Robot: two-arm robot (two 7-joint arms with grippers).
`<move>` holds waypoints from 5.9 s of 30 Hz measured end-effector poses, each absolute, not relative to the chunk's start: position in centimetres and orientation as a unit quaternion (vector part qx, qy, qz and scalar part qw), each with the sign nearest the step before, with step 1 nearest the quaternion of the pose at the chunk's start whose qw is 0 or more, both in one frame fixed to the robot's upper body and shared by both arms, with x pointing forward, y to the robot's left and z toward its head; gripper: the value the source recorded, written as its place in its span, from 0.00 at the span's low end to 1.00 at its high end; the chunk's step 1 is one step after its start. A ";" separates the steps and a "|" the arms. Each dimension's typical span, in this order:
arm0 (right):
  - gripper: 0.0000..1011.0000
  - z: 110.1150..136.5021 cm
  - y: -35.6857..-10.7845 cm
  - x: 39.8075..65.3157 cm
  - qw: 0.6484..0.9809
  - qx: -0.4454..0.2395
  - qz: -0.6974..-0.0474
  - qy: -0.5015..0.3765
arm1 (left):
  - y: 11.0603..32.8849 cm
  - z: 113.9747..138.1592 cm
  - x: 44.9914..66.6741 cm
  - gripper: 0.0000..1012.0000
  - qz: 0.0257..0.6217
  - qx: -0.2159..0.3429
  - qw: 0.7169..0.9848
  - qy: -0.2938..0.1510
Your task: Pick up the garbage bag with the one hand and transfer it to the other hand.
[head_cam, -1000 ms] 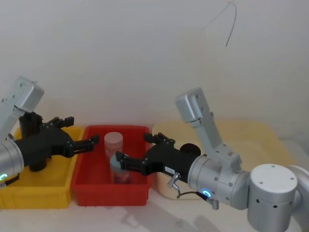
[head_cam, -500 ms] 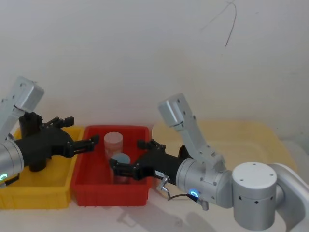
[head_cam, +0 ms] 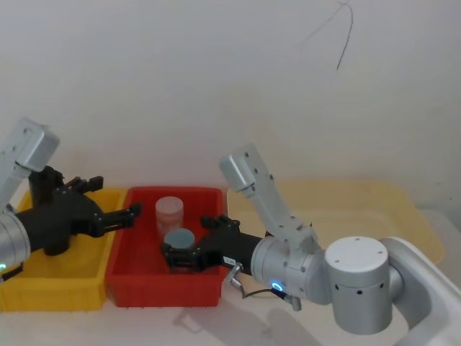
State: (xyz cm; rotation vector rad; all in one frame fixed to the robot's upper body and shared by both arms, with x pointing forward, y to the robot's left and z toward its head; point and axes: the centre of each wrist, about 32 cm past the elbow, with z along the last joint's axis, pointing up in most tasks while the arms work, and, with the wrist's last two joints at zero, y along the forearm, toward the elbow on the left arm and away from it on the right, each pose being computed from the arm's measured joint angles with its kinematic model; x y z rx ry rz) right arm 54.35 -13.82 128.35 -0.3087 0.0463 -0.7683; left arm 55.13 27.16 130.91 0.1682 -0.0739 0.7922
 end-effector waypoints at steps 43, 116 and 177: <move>0.99 128.1 -10.9 59.2 0.903 -0.185 -0.387 0.020 | 28.6 129.7 54.1 0.99 0.418 0.078 0.904 -0.035; 0.65 126.3 -10.4 61.5 0.896 -0.218 -0.387 0.032 | 28.6 129.7 54.1 0.99 0.419 0.078 0.904 -0.034; 0.99 131.0 -22.1 57.9 0.875 -0.018 -0.484 -0.008 | 28.6 129.7 54.1 0.99 0.419 0.078 0.904 -0.034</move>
